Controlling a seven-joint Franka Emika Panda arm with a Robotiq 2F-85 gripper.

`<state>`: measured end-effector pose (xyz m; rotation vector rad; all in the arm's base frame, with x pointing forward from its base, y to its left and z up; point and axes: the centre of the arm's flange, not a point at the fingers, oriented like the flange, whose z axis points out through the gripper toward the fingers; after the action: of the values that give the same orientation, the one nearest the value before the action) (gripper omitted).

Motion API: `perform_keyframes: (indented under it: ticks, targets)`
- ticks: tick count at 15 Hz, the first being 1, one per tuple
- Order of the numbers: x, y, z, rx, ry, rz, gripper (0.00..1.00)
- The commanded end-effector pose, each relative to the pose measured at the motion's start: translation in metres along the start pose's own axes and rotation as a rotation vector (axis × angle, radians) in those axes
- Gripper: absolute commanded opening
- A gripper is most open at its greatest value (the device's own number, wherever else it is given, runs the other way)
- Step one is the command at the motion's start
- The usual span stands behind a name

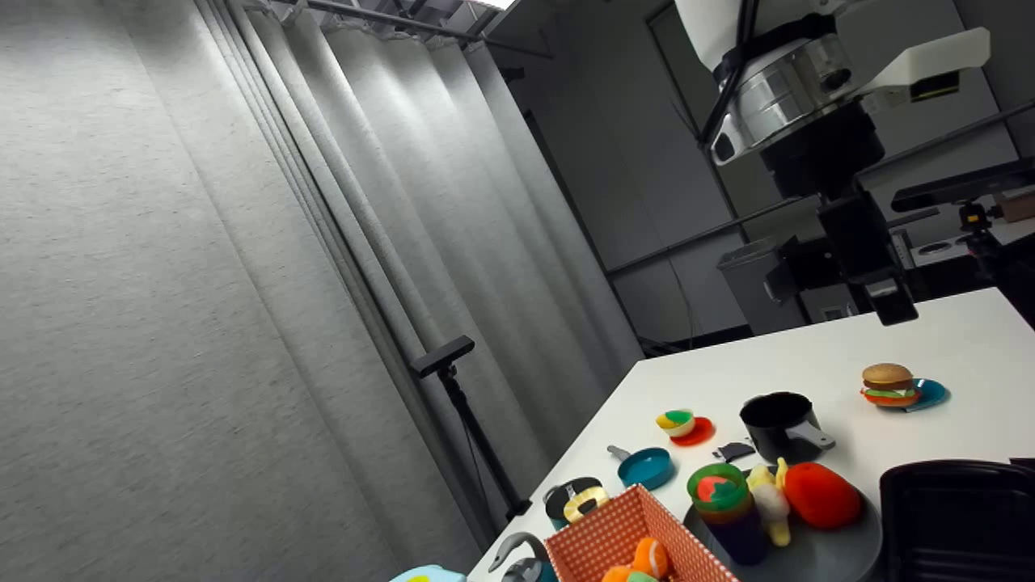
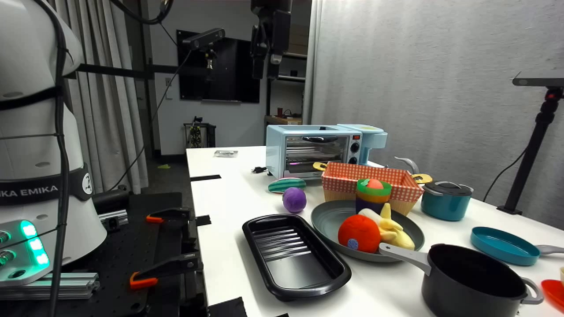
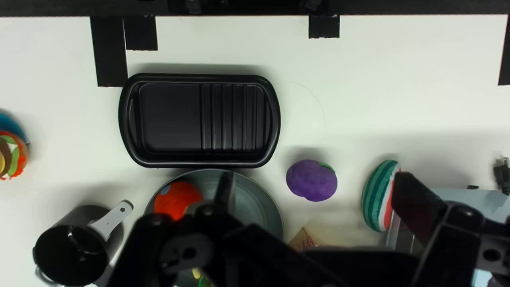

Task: Swap the orange plushy in the green cup with the orange and white plushy in the box

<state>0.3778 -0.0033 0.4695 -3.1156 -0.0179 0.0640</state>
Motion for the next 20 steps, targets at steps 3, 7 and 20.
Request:
perform_keyframes:
  ticks: [3, 7, 20]
  targets:
    - [0.02, 0.013, 0.027, -0.011, 0.011, 0.024, 1.0]
    - [0.041, 0.027, 0.055, -0.023, 0.066, 0.096, 1.0]
    - [0.107, 0.046, 0.085, -0.076, 0.235, 0.257, 1.0]
